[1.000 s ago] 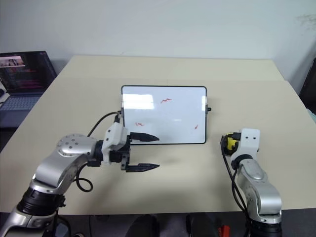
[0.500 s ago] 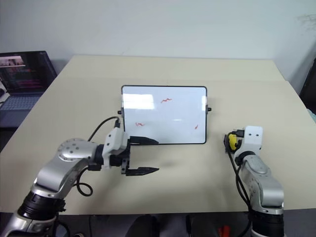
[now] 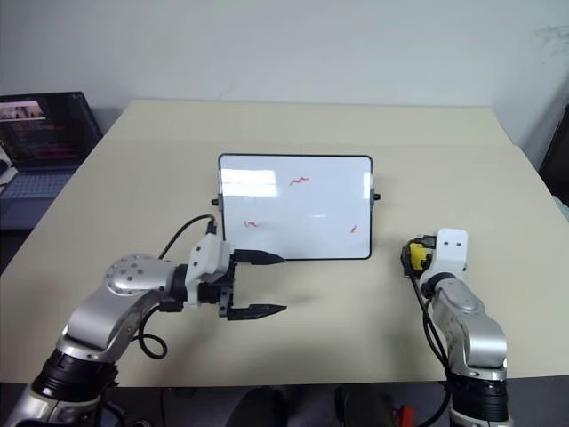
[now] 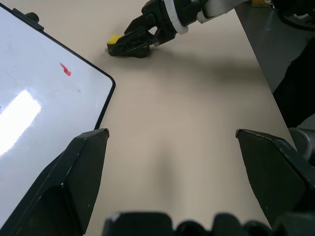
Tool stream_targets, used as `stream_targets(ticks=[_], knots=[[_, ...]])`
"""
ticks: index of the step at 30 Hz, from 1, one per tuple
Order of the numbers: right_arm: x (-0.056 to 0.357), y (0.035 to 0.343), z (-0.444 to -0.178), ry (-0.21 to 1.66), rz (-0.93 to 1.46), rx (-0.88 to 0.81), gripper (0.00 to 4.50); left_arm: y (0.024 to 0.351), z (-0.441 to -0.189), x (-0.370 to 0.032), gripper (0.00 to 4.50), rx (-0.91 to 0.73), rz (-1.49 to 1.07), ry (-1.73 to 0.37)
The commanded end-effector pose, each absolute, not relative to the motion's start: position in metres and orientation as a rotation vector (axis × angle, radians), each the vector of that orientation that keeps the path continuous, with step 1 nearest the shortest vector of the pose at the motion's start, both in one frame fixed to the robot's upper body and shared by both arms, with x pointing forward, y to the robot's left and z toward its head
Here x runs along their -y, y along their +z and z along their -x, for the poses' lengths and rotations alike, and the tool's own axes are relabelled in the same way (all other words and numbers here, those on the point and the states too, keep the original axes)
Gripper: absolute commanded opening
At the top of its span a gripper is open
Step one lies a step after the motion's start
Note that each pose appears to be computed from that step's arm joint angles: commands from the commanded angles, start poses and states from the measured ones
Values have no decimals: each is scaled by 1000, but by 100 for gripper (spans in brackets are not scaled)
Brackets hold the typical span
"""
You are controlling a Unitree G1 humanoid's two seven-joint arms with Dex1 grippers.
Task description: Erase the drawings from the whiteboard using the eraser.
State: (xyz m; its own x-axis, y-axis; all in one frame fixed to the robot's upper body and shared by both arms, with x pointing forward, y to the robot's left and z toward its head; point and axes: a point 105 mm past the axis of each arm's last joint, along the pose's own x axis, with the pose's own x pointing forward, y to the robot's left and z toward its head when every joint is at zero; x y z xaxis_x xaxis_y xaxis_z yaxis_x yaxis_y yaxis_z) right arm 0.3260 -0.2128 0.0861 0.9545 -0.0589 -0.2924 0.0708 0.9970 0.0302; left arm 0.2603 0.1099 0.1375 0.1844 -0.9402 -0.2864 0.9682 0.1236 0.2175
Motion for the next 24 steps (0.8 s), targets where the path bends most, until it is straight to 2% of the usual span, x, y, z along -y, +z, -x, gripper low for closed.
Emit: stream_targets(ticks=[1,6,11,24], knots=[[212,95,-328,-56,-33,-256,431,144,-257,-105,450,-45,-404,-1405],[212,95,-325,-51,-41,-254,431,142,-255,-102,450,-44,-391,-1404],[211,101,-321,-41,-44,-180,431,142,-255,-102,450,-49,-388,-1394],[208,92,-317,-98,-15,-114,431,142,-256,-100,450,-55,-380,-1397]])
